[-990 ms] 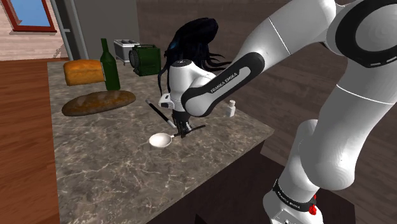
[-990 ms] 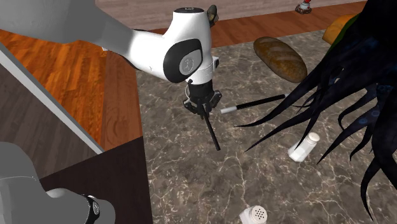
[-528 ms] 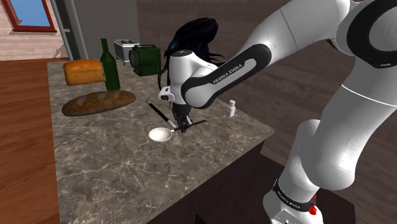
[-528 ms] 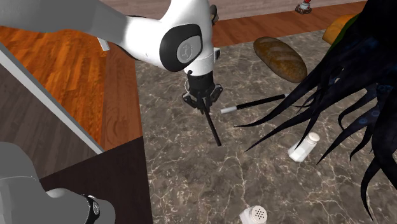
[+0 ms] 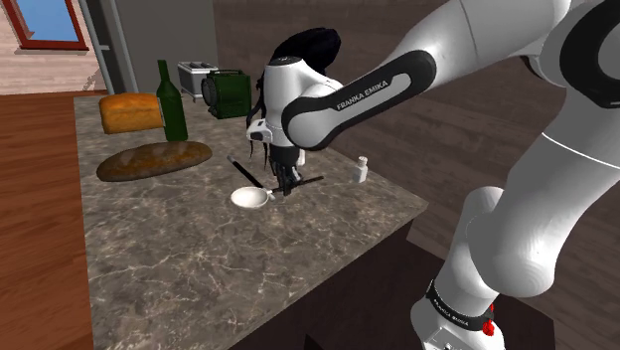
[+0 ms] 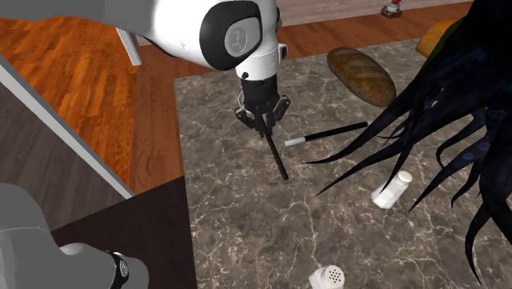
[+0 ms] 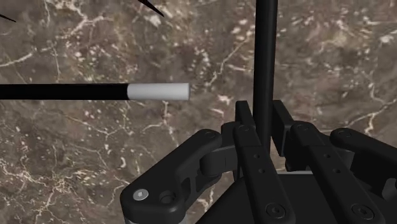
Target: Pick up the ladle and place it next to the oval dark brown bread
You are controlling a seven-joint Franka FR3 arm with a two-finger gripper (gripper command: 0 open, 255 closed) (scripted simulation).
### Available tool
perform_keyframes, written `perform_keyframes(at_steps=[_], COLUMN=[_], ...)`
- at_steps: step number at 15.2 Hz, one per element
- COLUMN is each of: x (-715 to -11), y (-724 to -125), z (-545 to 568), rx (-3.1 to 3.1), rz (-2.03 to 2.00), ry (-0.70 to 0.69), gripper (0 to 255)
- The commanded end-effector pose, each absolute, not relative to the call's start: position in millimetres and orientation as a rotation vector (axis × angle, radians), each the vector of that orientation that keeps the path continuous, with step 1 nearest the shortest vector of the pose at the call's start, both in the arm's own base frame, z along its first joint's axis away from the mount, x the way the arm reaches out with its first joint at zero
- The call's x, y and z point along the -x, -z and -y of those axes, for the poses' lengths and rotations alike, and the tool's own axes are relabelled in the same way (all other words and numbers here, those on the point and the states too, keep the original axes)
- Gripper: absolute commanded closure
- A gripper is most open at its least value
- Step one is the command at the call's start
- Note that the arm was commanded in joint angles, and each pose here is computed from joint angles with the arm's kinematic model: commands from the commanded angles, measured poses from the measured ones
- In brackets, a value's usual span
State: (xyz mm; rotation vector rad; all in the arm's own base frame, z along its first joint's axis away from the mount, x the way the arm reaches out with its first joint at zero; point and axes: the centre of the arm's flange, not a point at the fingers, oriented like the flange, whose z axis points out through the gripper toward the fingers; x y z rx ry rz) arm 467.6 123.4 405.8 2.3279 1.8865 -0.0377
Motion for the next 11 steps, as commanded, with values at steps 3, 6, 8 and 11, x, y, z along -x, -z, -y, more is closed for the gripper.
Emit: perform_keyframes(at_steps=[3,6,8,11], x=[-466,-466,-466,-466], y=[-428,-444,-455,-470], z=[-124,-124,-124,-124], rx=[-2.328,-2.328,-2.328,-2.328], rz=[-1.887,-1.887,-1.887,-1.887], ry=[0.038,0.038,0.038,0.038], gripper=[255,255,255,255])
